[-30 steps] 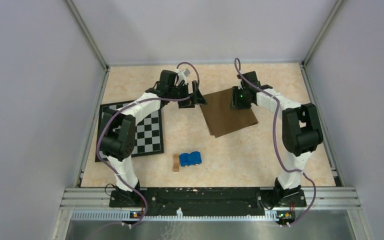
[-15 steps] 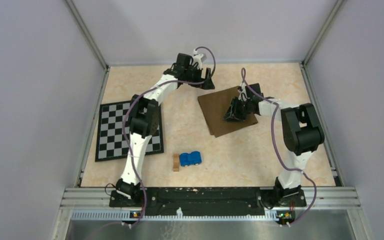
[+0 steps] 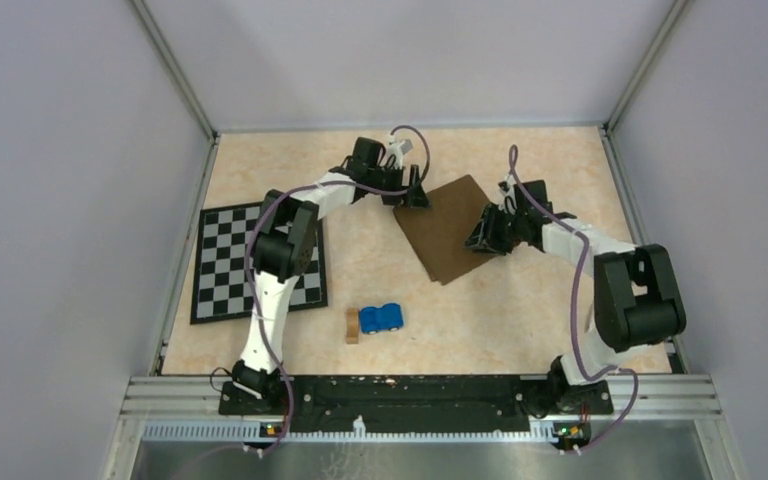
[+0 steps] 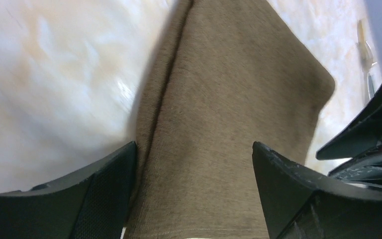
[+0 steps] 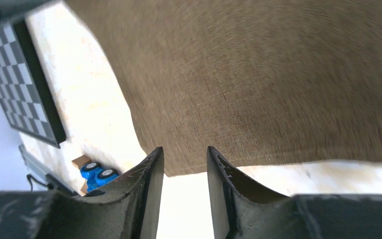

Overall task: Fold the napkin into a case and place the utensils inside
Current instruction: Rotate the square-folded napkin at the center of the board.

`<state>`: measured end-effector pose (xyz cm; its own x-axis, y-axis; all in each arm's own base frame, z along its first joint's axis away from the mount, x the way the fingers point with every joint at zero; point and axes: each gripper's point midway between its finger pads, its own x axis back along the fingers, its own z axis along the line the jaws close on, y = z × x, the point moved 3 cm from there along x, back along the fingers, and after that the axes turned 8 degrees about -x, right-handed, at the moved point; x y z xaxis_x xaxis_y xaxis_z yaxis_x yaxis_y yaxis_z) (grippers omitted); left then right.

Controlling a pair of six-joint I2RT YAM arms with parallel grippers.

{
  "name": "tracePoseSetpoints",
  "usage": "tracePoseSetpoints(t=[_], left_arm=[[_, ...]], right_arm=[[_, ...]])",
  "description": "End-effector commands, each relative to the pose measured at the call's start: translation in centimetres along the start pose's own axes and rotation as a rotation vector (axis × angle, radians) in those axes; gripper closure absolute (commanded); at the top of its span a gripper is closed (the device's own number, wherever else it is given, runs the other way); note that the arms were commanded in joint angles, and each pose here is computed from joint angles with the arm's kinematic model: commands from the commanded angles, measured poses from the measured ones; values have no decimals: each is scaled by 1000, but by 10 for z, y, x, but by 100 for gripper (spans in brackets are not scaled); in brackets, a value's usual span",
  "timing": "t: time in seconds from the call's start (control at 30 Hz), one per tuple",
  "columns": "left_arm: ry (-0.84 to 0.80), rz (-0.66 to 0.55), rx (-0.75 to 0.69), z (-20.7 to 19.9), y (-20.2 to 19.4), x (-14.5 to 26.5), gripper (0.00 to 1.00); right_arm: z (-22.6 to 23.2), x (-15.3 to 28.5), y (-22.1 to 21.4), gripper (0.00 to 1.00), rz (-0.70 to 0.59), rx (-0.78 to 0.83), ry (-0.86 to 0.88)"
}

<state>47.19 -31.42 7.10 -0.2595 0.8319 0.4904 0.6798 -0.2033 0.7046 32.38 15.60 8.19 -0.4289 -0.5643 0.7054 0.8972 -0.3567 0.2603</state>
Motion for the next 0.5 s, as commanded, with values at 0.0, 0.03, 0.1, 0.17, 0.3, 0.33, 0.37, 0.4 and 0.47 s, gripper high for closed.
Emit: tracePoseSetpoints(t=[0.0, 0.03, 0.1, 0.17, 0.3, 0.33, 0.37, 0.4, 0.47], left_arm=[[-3, 128, 336, -41, -67, 8, 14], [7, 141, 372, -56, -80, 11, 14], [-11, 104, 338, -94, -83, 23, 12], [30, 90, 325, -112, -90, 34, 9], [167, 118, 304, -115, -91, 65, 4], [205, 138, 310, -114, -94, 71, 4], [248, 155, 323, -111, -100, 76, 4], [264, 168, 330, -111, -105, 80, 5], [253, 178, 345, -113, -115, 82, 10]], right_arm=[[-15, 39, 3, 62, -120, 5, -119], [-20, 46, 1, 60, -132, 6, -156], [-30, 58, -6, 56, -152, 18, -218], [-38, 67, -14, 51, -161, 21, -255], [-51, 77, -31, 42, -121, 2, -279], [-54, 78, -34, 42, -102, -19, -279], [-58, 78, -37, 42, -85, -48, -268], [-60, 77, -40, 42, -67, -79, -251], [-67, 77, -44, 45, -48, -153, -259]])
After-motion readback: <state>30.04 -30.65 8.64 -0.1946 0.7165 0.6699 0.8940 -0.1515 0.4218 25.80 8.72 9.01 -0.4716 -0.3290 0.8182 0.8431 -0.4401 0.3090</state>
